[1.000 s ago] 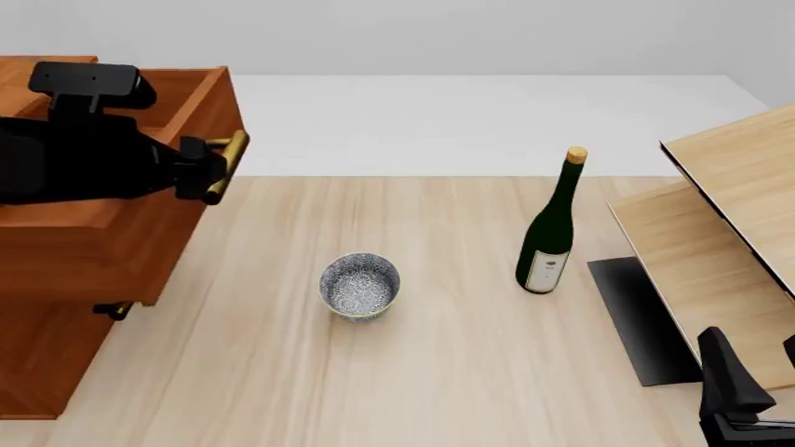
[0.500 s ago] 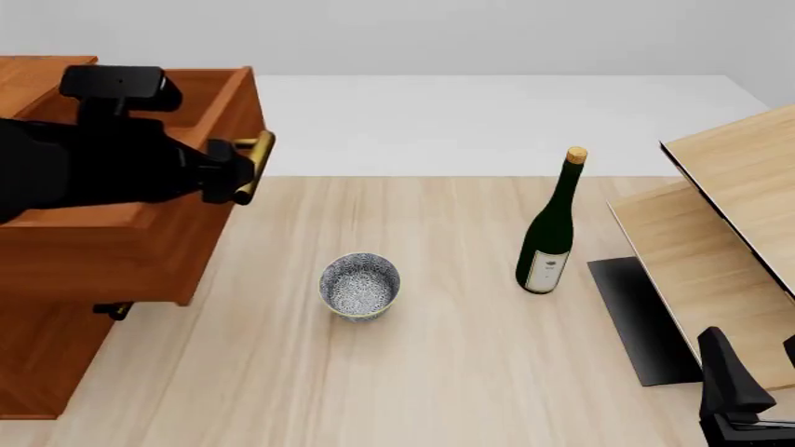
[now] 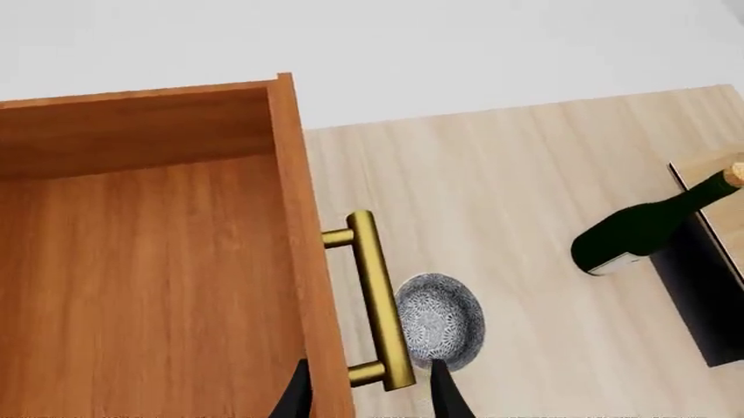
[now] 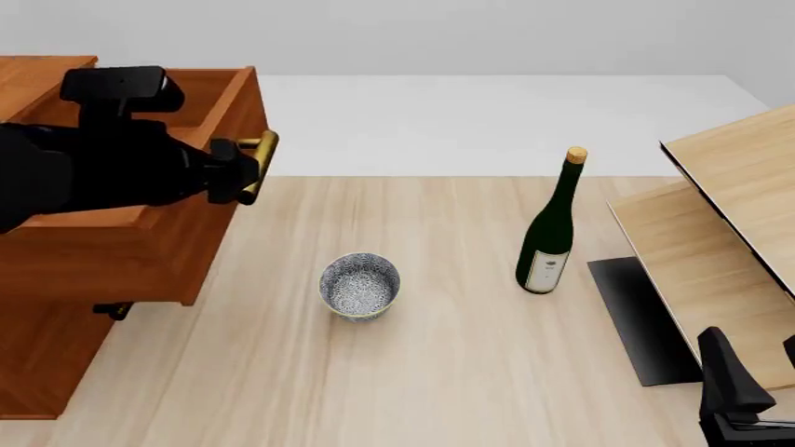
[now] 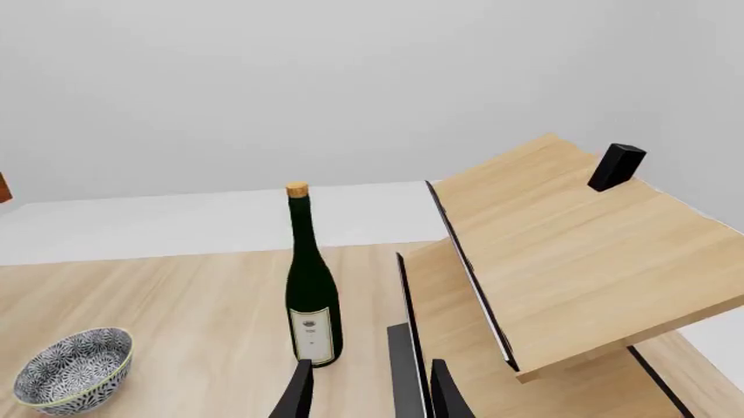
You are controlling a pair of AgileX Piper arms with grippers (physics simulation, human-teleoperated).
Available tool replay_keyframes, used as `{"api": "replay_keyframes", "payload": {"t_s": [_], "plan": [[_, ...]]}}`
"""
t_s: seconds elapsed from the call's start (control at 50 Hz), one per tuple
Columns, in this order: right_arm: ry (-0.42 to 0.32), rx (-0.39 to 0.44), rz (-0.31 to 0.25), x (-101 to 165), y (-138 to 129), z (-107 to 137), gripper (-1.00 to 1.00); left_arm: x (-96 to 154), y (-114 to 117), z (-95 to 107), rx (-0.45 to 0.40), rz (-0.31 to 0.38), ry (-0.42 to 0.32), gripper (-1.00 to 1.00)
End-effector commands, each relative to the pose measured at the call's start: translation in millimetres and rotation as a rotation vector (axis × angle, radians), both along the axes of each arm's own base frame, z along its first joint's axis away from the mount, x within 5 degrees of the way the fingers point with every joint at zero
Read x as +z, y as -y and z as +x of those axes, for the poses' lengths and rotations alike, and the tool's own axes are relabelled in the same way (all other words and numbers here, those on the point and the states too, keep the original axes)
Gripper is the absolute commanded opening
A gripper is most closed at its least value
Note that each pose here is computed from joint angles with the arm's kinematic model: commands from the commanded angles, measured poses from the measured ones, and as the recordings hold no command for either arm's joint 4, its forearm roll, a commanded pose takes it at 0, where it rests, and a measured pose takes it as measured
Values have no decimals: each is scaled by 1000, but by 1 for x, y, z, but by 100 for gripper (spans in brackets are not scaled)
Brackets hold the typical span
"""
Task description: Close the bottom drawer of the cabinet and open the top drawer.
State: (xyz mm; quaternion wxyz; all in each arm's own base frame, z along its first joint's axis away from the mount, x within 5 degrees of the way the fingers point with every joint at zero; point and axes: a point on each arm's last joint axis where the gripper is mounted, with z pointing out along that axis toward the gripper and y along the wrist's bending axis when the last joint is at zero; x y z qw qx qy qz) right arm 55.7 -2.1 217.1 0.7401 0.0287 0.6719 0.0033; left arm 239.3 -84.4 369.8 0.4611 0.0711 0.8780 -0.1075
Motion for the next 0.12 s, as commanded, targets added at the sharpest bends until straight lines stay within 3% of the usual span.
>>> {"api": "replay_keyframes", "payload": {"t_s": [0.02, 0.12], "plan": [[0, 2, -1, 0, 0, 0, 100, 11, 22, -20, -102, -75, 16, 100], [0, 2, -3, 0, 0, 0, 100, 19, 21, -26, -108, -88, 37, 100]]}}
